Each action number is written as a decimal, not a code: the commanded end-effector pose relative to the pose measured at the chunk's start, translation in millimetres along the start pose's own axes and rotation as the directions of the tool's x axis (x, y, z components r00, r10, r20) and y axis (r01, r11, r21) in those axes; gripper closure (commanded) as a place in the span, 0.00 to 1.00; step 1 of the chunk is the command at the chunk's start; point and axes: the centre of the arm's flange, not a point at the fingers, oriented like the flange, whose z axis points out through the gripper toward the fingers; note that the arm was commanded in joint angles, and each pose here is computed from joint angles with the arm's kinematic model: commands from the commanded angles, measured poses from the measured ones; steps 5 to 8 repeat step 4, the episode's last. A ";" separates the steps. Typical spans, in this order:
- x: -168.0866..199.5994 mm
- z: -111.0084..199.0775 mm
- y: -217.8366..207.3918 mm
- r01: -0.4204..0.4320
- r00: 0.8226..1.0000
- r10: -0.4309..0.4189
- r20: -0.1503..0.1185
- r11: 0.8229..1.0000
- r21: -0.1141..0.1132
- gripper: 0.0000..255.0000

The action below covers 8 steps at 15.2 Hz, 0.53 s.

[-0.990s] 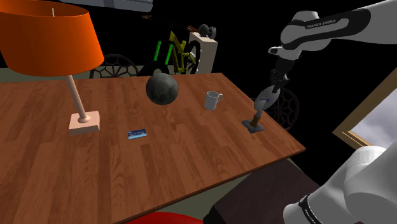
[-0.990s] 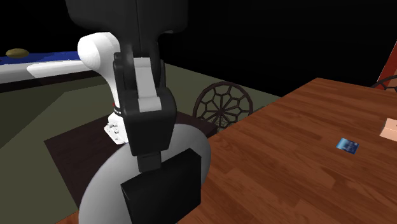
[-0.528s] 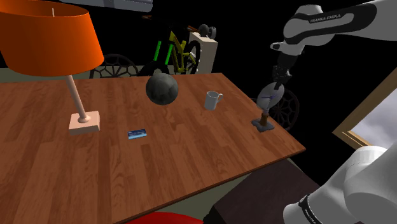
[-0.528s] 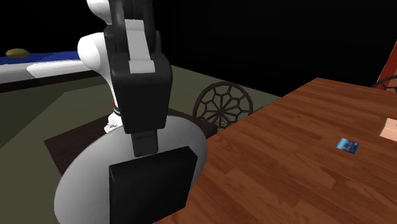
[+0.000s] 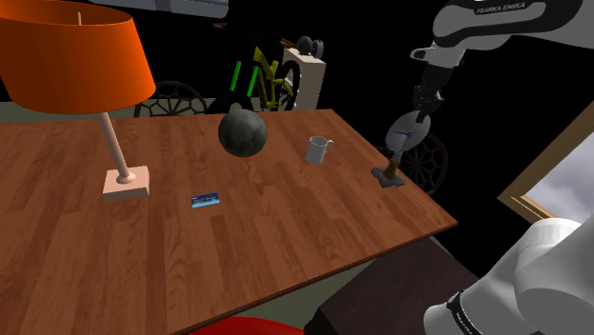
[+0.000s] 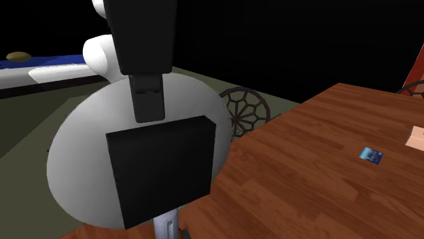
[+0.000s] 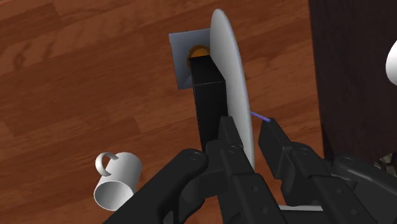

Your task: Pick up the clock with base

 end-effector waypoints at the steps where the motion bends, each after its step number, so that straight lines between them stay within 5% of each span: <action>1: -1.0 -10.2 -0.8 0.000 1.000 0.000 0.000 1.000 0.000 1.00; 8: -1.3 -16.3 -1.1 0.000 1.000 0.000 0.000 1.000 0.000 1.00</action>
